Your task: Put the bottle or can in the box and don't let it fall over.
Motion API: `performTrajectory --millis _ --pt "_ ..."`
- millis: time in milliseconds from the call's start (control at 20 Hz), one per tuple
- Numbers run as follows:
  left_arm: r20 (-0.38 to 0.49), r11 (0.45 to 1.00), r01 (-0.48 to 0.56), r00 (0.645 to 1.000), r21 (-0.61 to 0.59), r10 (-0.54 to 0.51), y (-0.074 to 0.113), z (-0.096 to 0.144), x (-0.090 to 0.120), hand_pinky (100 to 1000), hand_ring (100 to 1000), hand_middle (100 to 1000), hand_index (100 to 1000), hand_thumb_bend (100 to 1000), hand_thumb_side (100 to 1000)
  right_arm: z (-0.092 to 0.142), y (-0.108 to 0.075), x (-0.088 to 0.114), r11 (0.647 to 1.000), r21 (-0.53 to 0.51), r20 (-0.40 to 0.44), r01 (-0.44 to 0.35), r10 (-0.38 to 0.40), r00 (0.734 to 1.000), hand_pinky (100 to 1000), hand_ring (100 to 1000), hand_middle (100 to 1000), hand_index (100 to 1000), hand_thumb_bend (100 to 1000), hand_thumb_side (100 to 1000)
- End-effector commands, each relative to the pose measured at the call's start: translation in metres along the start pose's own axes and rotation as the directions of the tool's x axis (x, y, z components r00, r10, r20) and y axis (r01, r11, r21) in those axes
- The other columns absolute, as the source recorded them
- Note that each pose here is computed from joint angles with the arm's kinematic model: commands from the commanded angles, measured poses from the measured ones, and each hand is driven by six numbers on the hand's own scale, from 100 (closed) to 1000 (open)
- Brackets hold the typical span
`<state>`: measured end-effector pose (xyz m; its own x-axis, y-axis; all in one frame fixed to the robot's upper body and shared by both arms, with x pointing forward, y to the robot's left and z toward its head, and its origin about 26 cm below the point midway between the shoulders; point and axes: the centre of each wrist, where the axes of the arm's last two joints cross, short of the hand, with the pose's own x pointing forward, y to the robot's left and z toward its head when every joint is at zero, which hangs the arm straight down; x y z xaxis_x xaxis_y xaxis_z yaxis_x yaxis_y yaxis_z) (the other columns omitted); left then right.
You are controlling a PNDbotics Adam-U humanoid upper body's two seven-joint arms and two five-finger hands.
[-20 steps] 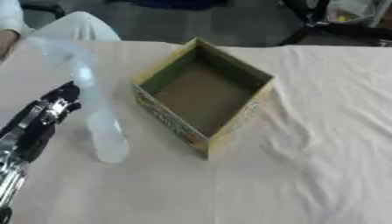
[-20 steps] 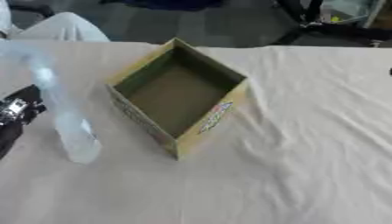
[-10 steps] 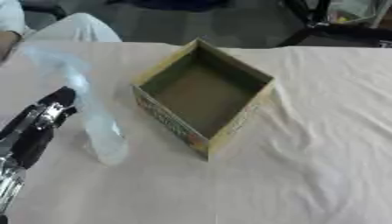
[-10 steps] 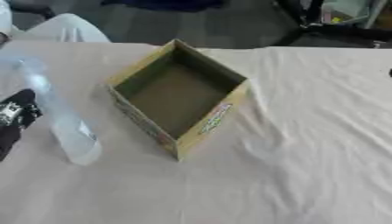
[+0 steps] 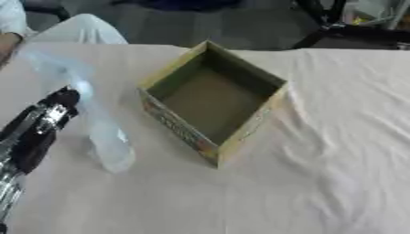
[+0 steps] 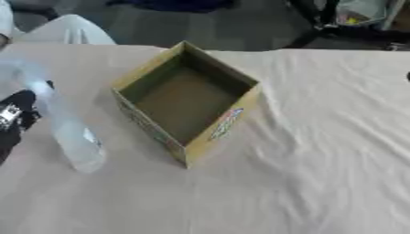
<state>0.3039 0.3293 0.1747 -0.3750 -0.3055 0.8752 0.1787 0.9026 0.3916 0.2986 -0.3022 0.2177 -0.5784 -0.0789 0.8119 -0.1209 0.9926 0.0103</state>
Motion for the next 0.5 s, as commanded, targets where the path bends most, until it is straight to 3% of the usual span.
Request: performTrajectory --millis 50,500 --pt "0.041 0.999 0.033 0.999 -0.012 -0.033 0.003 -0.0048 0.0133 1000 1000 1000 895 304 787 -0.0035 -0.0019 0.0121 0.999 0.02 0.036 -0.036 0.035 0.999 1000 1000 977 1000 100 470" --pt "0.066 0.998 0.029 0.998 -0.061 -0.025 -0.0043 -0.0146 0.0211 1000 1000 1000 886 272 773 -0.0036 -0.0015 0.0121 0.999 0.023 0.036 -0.034 0.033 0.999 1000 1000 977 1000 100 470"
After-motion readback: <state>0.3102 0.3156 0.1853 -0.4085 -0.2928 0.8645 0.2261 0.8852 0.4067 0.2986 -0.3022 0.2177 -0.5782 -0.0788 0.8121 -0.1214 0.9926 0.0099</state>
